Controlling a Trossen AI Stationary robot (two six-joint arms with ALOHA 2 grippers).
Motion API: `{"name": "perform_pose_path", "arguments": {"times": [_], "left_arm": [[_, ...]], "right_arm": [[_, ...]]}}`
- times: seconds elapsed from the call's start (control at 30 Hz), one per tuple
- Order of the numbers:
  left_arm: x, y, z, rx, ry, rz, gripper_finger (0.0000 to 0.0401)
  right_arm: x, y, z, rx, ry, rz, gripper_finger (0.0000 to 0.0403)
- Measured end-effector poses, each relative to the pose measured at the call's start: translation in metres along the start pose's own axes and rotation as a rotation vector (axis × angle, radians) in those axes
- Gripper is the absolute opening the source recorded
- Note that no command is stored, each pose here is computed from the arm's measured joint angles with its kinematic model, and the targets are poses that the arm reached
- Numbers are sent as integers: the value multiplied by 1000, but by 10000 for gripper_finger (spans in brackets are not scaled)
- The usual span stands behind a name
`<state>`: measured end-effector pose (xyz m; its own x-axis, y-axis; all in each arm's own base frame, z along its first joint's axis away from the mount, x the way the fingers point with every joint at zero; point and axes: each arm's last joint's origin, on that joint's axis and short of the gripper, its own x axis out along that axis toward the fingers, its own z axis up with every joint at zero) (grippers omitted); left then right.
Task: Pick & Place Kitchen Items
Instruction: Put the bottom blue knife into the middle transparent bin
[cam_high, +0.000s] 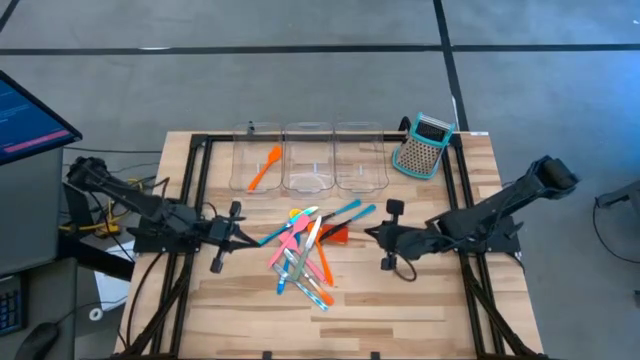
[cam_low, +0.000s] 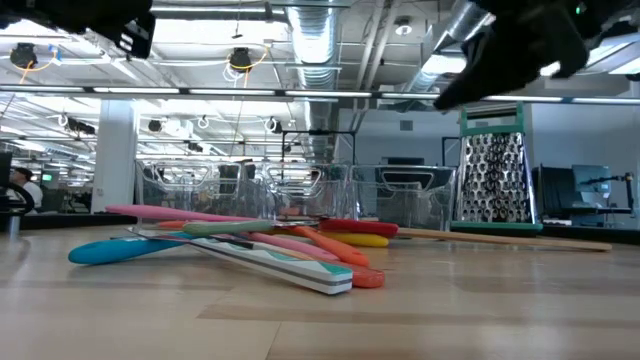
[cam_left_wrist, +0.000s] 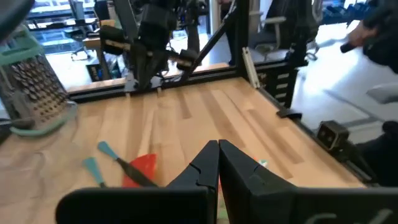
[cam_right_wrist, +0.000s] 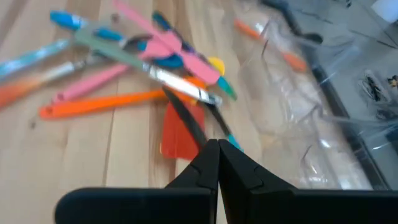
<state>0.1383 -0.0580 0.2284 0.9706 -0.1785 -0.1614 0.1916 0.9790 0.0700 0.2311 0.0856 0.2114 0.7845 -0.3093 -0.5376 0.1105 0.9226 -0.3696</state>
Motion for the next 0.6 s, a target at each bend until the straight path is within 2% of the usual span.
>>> {"name": "perform_pose_path", "arguments": {"times": [0.33,0.6], "left_arm": [[1,-1,-7,-30,-49,-5,1],[10,-1,-12,-40,-77,19,1]], "right_arm": [[38,17,-17,-72,133,-29,3],[61,16,-6,-153,260,-62,18]]}}
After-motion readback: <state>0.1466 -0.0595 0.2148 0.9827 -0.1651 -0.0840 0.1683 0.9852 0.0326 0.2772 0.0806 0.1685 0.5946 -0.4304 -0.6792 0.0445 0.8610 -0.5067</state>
